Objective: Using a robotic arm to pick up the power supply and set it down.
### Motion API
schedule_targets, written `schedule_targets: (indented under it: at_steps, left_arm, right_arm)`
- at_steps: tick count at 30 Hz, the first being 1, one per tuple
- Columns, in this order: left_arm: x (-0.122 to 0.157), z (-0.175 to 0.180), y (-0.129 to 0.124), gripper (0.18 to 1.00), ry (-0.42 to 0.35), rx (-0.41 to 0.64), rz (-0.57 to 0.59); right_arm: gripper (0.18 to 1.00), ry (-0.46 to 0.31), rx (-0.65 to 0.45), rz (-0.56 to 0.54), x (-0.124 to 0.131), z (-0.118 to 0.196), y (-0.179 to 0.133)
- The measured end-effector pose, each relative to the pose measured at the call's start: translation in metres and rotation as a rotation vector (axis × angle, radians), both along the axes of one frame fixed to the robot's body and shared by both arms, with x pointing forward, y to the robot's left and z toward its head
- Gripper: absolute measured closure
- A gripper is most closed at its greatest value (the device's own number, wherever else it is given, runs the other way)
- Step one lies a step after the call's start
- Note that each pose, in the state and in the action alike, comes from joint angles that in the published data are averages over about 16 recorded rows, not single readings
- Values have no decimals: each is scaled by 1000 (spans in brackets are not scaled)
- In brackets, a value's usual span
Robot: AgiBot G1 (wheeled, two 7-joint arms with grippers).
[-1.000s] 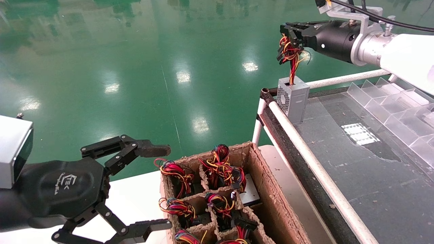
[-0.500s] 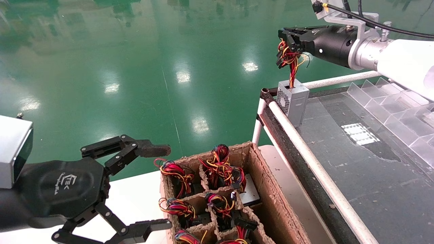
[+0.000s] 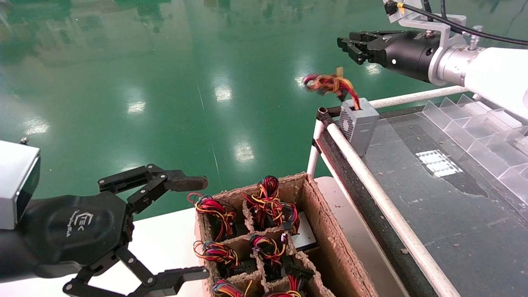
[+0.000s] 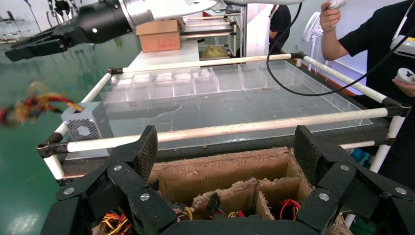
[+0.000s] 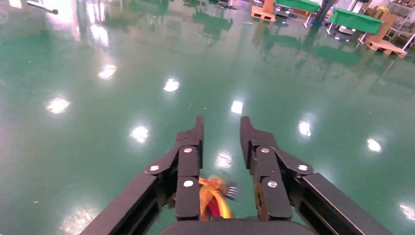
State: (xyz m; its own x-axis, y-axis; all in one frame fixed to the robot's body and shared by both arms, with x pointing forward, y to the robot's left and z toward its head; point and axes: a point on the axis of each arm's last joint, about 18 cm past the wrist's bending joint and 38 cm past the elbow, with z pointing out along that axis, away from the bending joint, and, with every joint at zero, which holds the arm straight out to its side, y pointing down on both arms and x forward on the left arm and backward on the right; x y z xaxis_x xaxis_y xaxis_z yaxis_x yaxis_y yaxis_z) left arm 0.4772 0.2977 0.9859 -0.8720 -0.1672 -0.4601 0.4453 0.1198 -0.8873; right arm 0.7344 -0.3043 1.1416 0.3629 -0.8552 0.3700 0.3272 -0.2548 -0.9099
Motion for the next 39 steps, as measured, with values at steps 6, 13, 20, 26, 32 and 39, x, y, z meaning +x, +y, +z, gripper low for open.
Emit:
schedule_targets:
  at_steps: [6, 13, 20, 26, 32, 39]
  left_arm:
    - [0, 0, 0, 184, 0, 0, 0]
    - [0, 0, 0, 184, 0, 0, 0]
    - [0, 0, 0, 184, 0, 0, 0]
    - [0, 0, 0, 184, 0, 0, 0]
    - [0, 0, 0, 184, 0, 0, 0]
    - [0, 0, 0, 184, 0, 0, 0]
  right_arm:
    - [777, -13, 32, 19, -6, 6, -6]
    - [635, -32, 76, 75, -14, 6, -12]
    - [474, -42, 99, 168, -25, -7, -11]
    - [355, -48, 104, 262, -40, -24, -9]
    - [269, -54, 99, 351, -59, -40, -8]
    - [206, -59, 80, 449, -85, -58, -8]
